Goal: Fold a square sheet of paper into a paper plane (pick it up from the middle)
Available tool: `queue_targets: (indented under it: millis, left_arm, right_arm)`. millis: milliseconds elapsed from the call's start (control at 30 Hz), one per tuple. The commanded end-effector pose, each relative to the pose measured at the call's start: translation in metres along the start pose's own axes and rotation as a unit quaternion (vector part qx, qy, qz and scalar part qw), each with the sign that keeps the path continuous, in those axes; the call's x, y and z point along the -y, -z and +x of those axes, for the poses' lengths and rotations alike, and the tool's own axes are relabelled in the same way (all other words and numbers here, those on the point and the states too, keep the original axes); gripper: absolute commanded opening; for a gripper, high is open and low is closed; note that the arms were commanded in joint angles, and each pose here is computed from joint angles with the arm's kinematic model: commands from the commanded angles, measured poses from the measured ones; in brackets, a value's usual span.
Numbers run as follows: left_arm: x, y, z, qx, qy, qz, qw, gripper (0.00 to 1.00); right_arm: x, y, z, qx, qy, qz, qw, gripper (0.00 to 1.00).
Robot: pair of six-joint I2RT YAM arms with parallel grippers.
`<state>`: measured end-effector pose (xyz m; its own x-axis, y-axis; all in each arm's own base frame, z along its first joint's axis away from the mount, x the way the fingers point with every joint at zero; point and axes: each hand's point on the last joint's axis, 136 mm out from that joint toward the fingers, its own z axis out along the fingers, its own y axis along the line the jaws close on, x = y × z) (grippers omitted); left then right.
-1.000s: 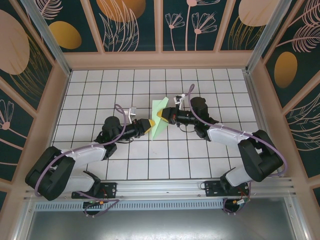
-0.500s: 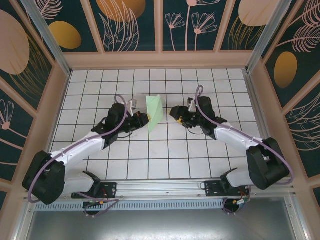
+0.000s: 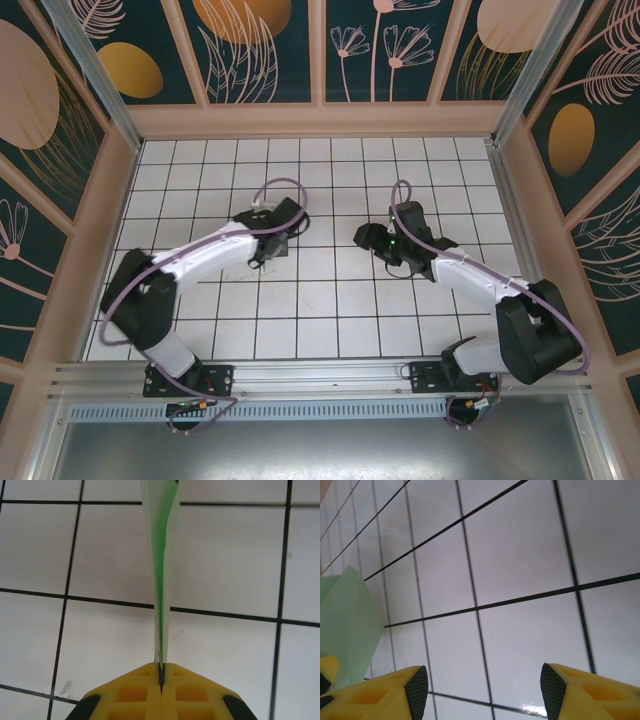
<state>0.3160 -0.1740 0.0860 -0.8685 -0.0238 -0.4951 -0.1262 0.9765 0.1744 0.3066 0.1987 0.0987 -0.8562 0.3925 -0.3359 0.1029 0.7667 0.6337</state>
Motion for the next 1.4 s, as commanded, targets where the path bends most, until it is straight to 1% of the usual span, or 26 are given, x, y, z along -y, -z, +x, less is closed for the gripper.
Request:
queue_targets:
  millis: [0, 100, 167, 233, 267, 333, 433, 533, 567, 667, 767, 833, 967, 1067, 1167, 1300, 1367]
  left_arm:
    - [0.007, -0.009, 0.007, -0.01, -0.032, -0.048, 0.998, 0.1]
    - [0.048, -0.015, 0.006, -0.021, -0.025, 0.036, 0.999, 0.28]
    - [0.073, -0.006, -0.003, -0.012, -0.011, 0.106, 0.994, 0.47]
    - [0.085, 0.005, -0.016, -0.002, 0.007, 0.159, 0.987, 0.62]
    - [0.087, 0.01, -0.023, 0.004, 0.019, 0.183, 0.983, 0.67]
    - [0.078, 0.018, -0.036, 0.015, 0.05, 0.216, 0.975, 0.75]
    - [0.05, 0.024, -0.054, 0.038, 0.107, 0.25, 0.962, 0.83]
    - [0.01, 0.023, -0.063, 0.068, 0.154, 0.228, 0.959, 0.91]
    - [-0.004, 0.024, -0.068, 0.08, 0.169, 0.216, 0.958, 0.93]
    - [-0.043, 0.017, -0.063, 0.096, 0.204, 0.177, 0.958, 0.98]
    - [-0.072, 0.014, -0.057, 0.106, 0.237, 0.155, 0.953, 0.98]
    - [-0.083, 0.013, -0.051, 0.108, 0.25, 0.15, 0.951, 0.99]
    - [-0.093, 0.012, -0.041, 0.107, 0.258, 0.147, 0.949, 0.98]
    - [-0.099, 0.01, -0.034, 0.104, 0.26, 0.141, 0.95, 0.99]
    - [-0.104, 0.009, -0.029, 0.104, 0.263, 0.133, 0.95, 0.99]
    - [-0.105, 0.009, -0.026, 0.101, 0.263, 0.135, 0.95, 0.99]
    - [-0.103, 0.01, -0.026, 0.1, 0.262, 0.141, 0.95, 0.98]
  right_arm:
    - [0.022, -0.004, -0.001, 0.005, -0.005, 0.036, 0.999, 0.64]
    - [0.025, -0.006, -0.001, 0.004, -0.009, 0.04, 0.999, 0.64]
    - [0.024, -0.007, 0.001, 0.0, -0.003, 0.037, 0.999, 0.64]
    - [0.021, -0.011, 0.001, -0.006, 0.009, 0.028, 1.0, 0.63]
    - [0.016, -0.014, 0.004, -0.013, 0.018, 0.02, 1.0, 0.62]
    - [0.005, -0.019, 0.008, -0.023, 0.03, 0.009, 0.999, 0.6]
    - [-0.025, -0.034, 0.025, -0.049, 0.056, -0.007, 0.997, 0.52]
    - [-0.058, -0.054, 0.049, -0.084, 0.067, -0.03, 0.994, 0.4]
    - [-0.069, -0.06, 0.056, -0.093, 0.068, -0.038, 0.993, 0.36]
    - [-0.102, -0.079, 0.076, -0.115, 0.071, -0.052, 0.989, 0.3]
    - [-0.125, -0.102, 0.096, -0.14, 0.076, -0.05, 0.986, 0.27]
    - [-0.134, -0.117, 0.107, -0.156, 0.074, -0.045, 0.984, 0.24]
    - [-0.146, -0.141, 0.121, -0.18, 0.074, -0.04, 0.98, 0.23]
    - [-0.146, -0.154, 0.129, -0.197, 0.07, -0.034, 0.977, 0.23]
    - [-0.142, -0.161, 0.134, -0.206, 0.064, -0.025, 0.976, 0.23]
    - [-0.14, -0.161, 0.136, -0.225, 0.072, -0.006, 0.972, 0.24]
    - [-0.136, -0.162, 0.144, -0.26, 0.088, 0.012, 0.961, 0.26]
